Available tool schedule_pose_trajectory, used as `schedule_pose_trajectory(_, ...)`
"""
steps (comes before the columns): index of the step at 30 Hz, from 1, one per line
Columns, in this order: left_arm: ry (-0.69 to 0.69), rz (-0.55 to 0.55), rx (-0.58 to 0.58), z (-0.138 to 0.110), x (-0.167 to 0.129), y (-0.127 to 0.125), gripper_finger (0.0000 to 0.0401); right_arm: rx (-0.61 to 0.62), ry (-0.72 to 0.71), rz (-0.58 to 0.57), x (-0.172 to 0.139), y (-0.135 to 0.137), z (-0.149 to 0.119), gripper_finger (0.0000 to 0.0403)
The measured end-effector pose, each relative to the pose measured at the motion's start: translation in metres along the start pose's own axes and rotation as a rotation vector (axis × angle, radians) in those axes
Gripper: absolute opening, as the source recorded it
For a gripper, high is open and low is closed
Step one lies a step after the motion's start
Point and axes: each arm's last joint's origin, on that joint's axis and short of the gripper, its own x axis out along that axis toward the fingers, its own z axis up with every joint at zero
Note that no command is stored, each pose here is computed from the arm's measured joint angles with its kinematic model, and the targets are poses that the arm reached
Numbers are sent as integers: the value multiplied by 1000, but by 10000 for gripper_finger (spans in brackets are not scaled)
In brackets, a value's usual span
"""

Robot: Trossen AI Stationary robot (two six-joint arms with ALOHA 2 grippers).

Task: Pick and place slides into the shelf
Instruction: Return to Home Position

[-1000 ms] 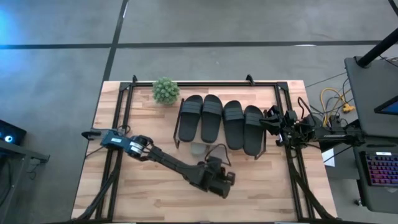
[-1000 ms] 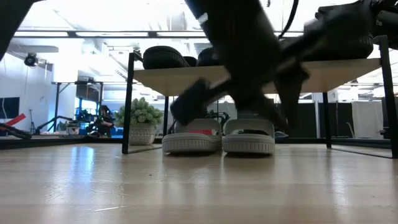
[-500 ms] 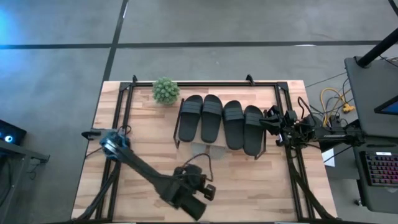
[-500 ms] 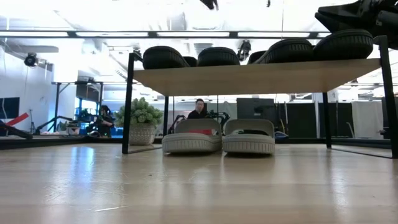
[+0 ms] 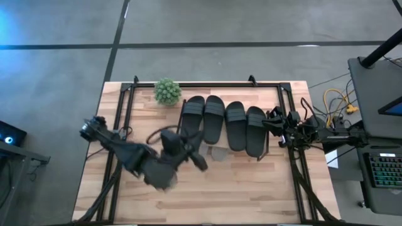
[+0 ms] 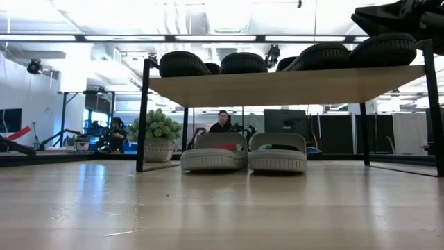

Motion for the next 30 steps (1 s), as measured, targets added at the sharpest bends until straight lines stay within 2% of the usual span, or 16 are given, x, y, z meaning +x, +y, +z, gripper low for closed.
schedule_pose_trajectory(4, -83, -88, 79, 60, 10, -5, 27, 0, 0, 0, 0, 0, 0, 38)
schedule_pose_trajectory(6, -122, -224, 93, 85, 17, -4, 46, 0, 0, 0, 0, 0, 0, 38)
schedule_pose_trajectory(10, -198, -618, 167, 114, 38, -2, 82, 0, 0, 0, 0, 0, 0, 38)
schedule_pose_trajectory(12, -225, -702, 222, 120, 51, 2, 96, 0, 0, 0, 0, 0, 0, 38)
schedule_pose_trajectory(15, -158, -657, 178, 120, 69, 11, 110, 0, 0, 0, 0, 0, 0, 38)
schedule_pose_trajectory(20, 90, -657, 11, 107, 78, 19, 122, 0, 0, 0, 0, 0, 0, 38)
schedule_pose_trajectory(24, 168, -659, 94, 97, 78, 21, 123, 0, 0, 0, 0, 0, 0, 38)
schedule_pose_trajectory(26, 199, -642, 214, 88, 81, 23, 123, 0, 0, 0, 0, 0, 0, 38)
schedule_pose_trajectory(27, 256, -628, 278, 81, 81, 26, 123, 0, 0, 0, 0, 0, 0, 38)
schedule_pose_trajectory(29, 360, -577, 255, 70, 81, 31, 123, 0, 0, 0, 0, 0, 0, 38)
schedule_pose_trajectory(30, 411, -572, 280, 66, 80, 34, 123, 0, 0, 0, 0, 0, 0, 38)
